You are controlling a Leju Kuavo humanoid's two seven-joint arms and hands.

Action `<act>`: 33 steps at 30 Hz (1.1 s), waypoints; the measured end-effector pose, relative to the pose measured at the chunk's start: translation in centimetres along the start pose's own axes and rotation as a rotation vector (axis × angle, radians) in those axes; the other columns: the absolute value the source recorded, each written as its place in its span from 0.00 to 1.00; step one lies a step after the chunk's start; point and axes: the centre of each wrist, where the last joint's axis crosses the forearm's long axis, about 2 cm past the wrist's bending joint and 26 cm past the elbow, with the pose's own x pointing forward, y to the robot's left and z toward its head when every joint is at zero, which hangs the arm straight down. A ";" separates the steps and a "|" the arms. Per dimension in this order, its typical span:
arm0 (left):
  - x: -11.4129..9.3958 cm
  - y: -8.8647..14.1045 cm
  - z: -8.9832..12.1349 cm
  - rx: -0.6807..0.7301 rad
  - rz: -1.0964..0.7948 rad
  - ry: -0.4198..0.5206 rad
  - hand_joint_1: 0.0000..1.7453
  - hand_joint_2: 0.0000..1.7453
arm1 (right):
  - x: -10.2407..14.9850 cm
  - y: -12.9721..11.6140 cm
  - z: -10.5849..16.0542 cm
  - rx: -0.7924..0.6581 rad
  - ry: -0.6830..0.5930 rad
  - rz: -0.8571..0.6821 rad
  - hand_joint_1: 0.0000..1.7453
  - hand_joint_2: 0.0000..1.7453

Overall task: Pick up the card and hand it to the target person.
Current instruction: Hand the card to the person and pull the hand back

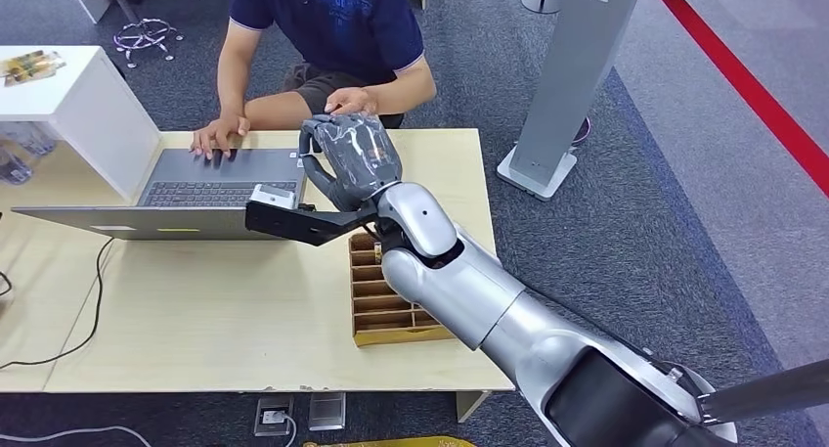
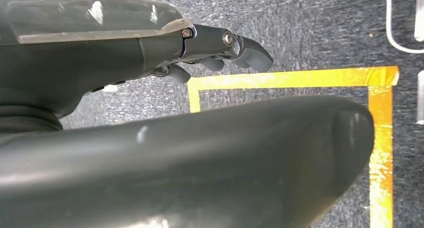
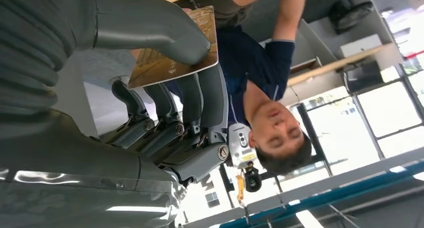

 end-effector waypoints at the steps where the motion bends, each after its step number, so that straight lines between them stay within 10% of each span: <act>1: 0.0 0.0 0.0 -0.001 -0.003 0.001 0.00 0.00 | -0.3 0.0 0.0 -0.001 0.007 0.003 0.87 1.00; 22: -0.1 -0.3 0.0 -0.004 -0.028 0.016 0.00 0.00 | -3.1 1.0 1.2 0.009 0.089 0.042 0.87 1.00; 26: 0.0 -0.1 0.0 0.001 -0.028 0.019 0.00 0.00 | -2.8 1.4 1.4 0.015 0.084 0.041 0.00 1.00; 33: 0.0 -0.1 0.0 0.008 -0.004 0.034 0.00 0.00 | -2.9 1.3 1.4 0.010 0.077 0.040 0.00 1.00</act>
